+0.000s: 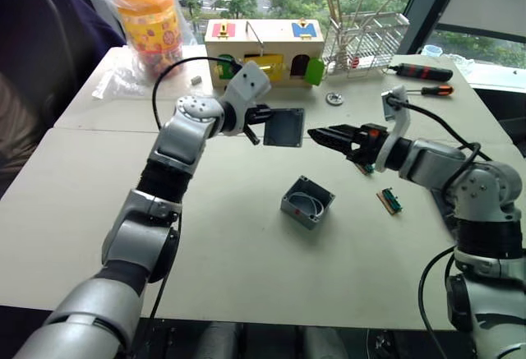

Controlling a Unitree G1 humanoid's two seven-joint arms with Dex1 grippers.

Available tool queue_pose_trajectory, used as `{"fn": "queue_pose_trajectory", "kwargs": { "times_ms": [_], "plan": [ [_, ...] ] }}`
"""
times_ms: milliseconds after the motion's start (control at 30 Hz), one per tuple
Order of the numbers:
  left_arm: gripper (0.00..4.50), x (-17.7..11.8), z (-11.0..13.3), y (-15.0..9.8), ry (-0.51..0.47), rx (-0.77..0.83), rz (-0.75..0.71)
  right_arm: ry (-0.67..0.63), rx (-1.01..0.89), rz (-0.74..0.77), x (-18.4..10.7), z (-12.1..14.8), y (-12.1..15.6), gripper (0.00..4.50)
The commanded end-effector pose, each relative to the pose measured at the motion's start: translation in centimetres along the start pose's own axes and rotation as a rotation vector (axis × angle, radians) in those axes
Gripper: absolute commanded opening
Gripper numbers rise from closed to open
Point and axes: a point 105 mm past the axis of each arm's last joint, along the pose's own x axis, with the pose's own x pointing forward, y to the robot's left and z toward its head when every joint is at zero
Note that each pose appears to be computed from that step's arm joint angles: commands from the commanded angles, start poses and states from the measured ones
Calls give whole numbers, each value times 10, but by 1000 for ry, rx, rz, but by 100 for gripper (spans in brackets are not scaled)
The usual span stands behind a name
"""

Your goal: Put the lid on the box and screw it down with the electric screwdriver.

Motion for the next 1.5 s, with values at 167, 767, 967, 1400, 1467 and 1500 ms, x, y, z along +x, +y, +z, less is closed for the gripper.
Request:
{"fn": "queue_pose_trajectory", "kwargs": {
  "times_ms": [167, 767, 967, 1400, 1467, 1500],
  "plan": [
    [11, -7, 26, -10, -78, 51, -27, -36, 30, 73, 2, 11, 11, 450],
    [11, -10, 37, -17, -142, 7, -81, -72, 91, 102, 4, 8, 16, 10],
    [306, -21, 42, -13, -186, -116, -116, -104, 81, 98, 1, 12, 17, 10],
    [447, -80, 53, 33, -451, -605, -80, -453, -891, -140, -32, 55, 46, 10],
    [447, -78, 47, 27, -443, -626, -107, -469, -1117, -160, -37, 48, 54, 10],
    [447, -76, 44, 25, -437, -631, -118, -480, -1195, -167, -39, 44, 57, 10]
  ]
}}
